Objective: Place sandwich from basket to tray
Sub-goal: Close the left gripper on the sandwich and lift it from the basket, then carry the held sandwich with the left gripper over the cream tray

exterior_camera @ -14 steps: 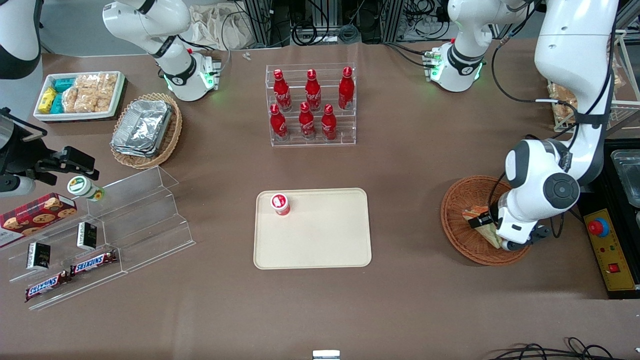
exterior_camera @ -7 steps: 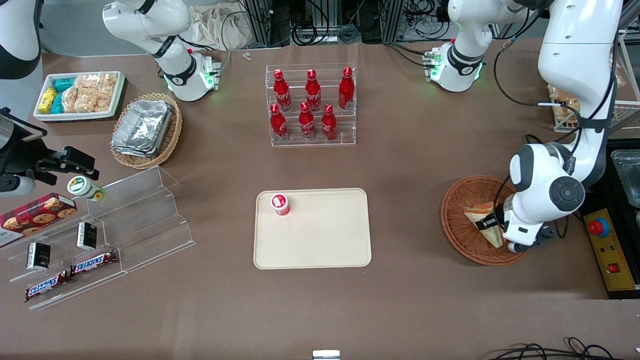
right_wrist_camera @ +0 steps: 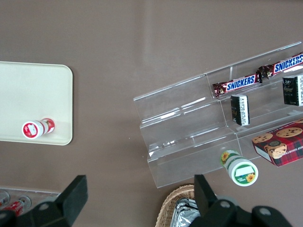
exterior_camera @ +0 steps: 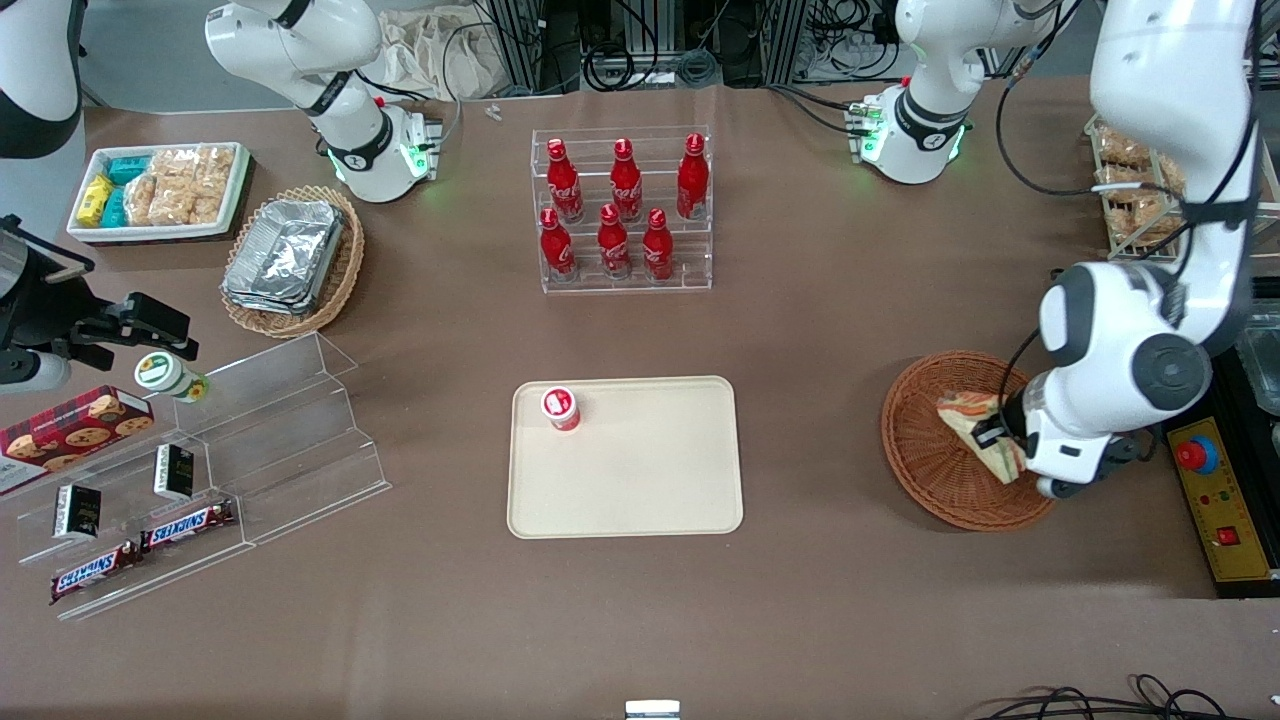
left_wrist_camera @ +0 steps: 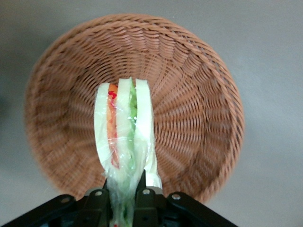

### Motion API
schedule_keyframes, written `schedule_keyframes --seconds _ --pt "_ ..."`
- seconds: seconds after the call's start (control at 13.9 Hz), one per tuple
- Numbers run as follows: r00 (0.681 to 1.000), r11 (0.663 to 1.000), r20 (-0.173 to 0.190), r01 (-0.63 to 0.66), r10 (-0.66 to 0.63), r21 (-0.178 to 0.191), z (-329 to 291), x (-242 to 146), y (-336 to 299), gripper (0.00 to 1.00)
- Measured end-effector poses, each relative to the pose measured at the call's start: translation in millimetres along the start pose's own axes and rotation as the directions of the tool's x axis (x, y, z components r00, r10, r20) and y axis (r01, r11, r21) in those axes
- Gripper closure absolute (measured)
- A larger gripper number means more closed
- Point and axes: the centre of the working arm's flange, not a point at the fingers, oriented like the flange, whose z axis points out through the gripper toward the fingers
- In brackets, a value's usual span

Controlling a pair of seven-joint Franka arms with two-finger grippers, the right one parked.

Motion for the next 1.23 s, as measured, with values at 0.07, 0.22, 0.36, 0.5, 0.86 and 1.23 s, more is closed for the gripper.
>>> schedule_keyframes --seconds 0.07,0.22,0.36,0.5,0.86,1.23 --pt "1.000 1.000 0.022 0.001 -0.001 0.013 -33 -3 -1 0.81" --pt "0.999 1.000 0.050 -0.007 0.006 0.017 -101 -12 1 0.82" --pt "0.997 1.000 0.072 -0.020 0.021 -0.018 -151 -25 7 0.85" --pt "0.995 0.998 0.077 -0.057 0.060 -0.041 -178 -40 22 0.85" --pt "0.964 0.965 0.069 -0.253 0.257 -0.066 -185 -74 64 0.85" --pt "0.862 0.863 0.044 -0.505 0.504 0.015 -172 -149 149 0.85"
